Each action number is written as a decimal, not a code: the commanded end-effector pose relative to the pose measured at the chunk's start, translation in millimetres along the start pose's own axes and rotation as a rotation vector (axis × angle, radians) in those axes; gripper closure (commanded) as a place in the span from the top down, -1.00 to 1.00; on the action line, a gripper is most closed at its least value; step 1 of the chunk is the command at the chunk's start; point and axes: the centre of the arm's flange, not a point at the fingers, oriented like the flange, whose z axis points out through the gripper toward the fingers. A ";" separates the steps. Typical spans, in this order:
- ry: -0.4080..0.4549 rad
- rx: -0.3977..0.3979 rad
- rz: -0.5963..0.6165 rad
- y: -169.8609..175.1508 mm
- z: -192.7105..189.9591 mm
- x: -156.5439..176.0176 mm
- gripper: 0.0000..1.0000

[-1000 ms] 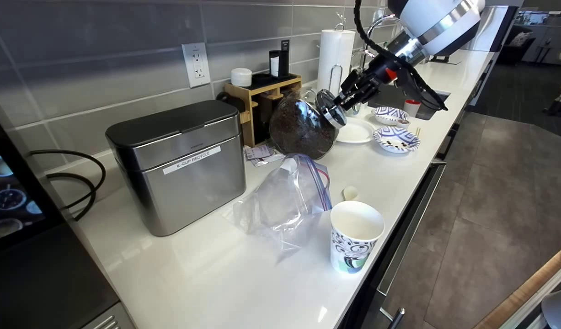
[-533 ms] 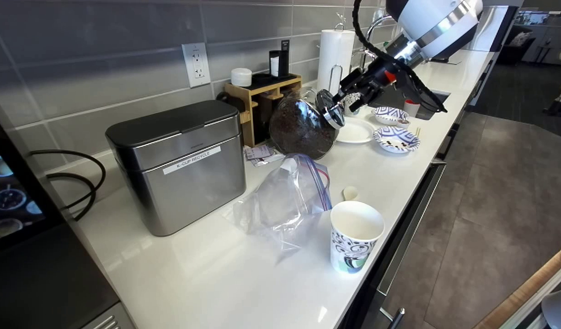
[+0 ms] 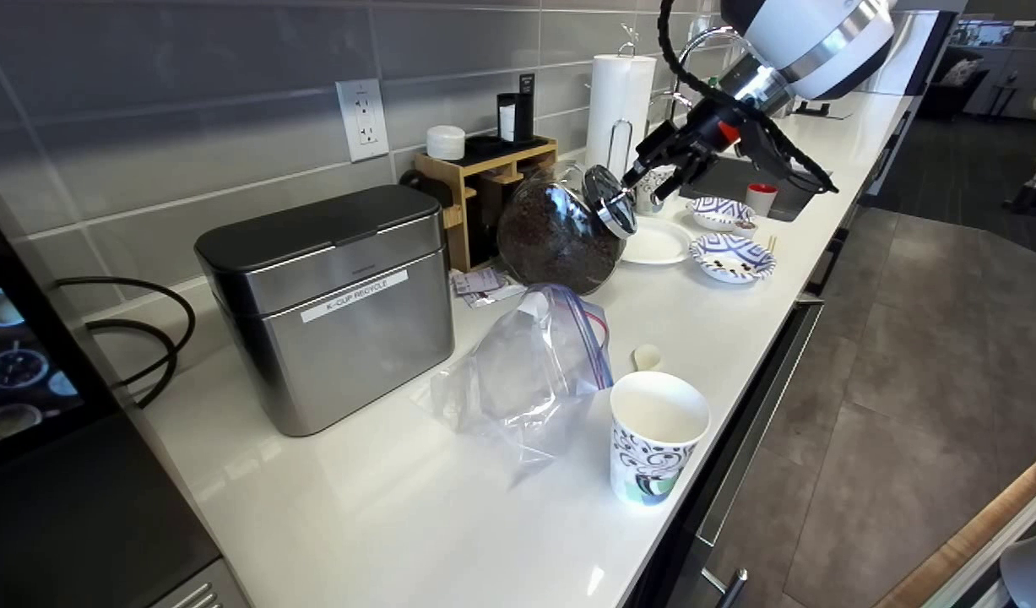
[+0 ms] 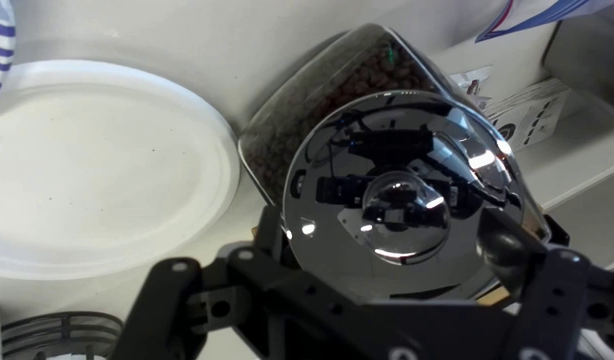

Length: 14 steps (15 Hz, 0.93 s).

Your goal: Put the scoop inside the jar and then close it

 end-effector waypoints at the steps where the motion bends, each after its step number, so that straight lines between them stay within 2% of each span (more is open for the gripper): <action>1: -0.039 0.016 -0.023 -1.0 -29.7 0.3 1.00; 6: -0.110 0.098 -0.068 -2.8 -60.5 2.3 1.00; 8: -0.149 0.088 -0.068 -3.3 -75.4 1.6 1.00; 10: -0.180 0.047 -0.075 -4.9 -89.6 0.6 1.00; 14: -0.204 -0.089 -0.146 -12.9 -115.1 -0.5 1.00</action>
